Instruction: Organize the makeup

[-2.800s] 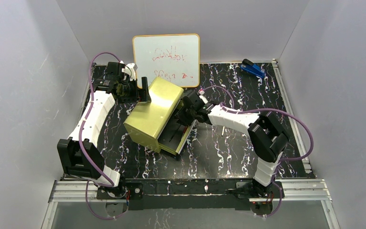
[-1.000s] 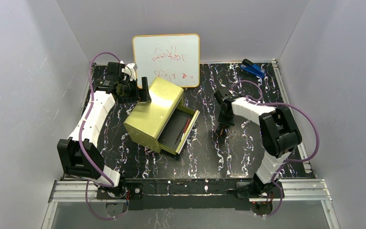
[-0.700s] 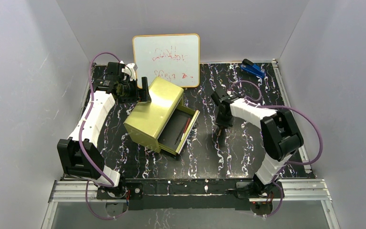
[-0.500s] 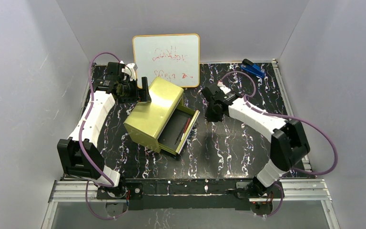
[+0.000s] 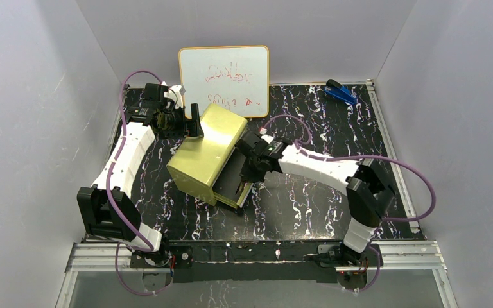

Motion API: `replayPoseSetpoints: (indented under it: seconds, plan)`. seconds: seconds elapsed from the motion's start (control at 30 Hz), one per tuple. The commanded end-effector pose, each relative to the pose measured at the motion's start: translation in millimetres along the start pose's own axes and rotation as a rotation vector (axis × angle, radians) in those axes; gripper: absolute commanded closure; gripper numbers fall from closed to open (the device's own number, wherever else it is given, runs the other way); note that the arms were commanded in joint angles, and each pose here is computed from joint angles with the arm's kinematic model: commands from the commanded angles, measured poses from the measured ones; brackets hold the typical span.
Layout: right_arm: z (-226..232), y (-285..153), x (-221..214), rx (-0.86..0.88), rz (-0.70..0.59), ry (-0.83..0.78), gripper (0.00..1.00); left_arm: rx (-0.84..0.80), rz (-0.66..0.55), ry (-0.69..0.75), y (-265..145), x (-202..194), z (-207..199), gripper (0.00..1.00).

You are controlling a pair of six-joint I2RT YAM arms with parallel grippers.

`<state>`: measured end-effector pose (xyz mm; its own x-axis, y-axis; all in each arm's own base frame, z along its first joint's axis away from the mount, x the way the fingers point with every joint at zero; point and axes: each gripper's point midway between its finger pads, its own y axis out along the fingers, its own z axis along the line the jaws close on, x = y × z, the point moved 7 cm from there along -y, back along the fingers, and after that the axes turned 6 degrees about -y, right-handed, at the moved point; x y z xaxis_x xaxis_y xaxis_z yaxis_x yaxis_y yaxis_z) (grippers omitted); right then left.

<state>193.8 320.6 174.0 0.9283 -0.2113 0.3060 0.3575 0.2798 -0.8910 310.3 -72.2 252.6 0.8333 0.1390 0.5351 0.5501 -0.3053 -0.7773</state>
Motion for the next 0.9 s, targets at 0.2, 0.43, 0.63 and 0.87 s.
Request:
replayPoseSetpoints:
  seconds: [0.2, 0.43, 0.63, 0.87]
  plan:
    - [44.0, 43.4, 5.2, 0.096, 0.002, 0.145, 0.99, 0.079, 0.089, 0.007, -1.8, -18.7, 13.4, 0.02]
    - [60.2, 63.9, 4.7, 0.090, 0.056, 0.110, 0.76, 0.083, 0.085, 0.008, -2.3, -20.4, 14.3, 0.02]
    - [61.0, 51.5, 11.1, 0.093, 0.020, 0.092, 0.62, 0.084, 0.087, 0.007, -1.1, -21.0, 14.7, 0.01]
    - [56.9, -5.1, 20.5, 0.138, -0.021, 0.072, 0.62, 0.086, 0.091, 0.007, 0.1, -21.3, 15.3, 0.02]
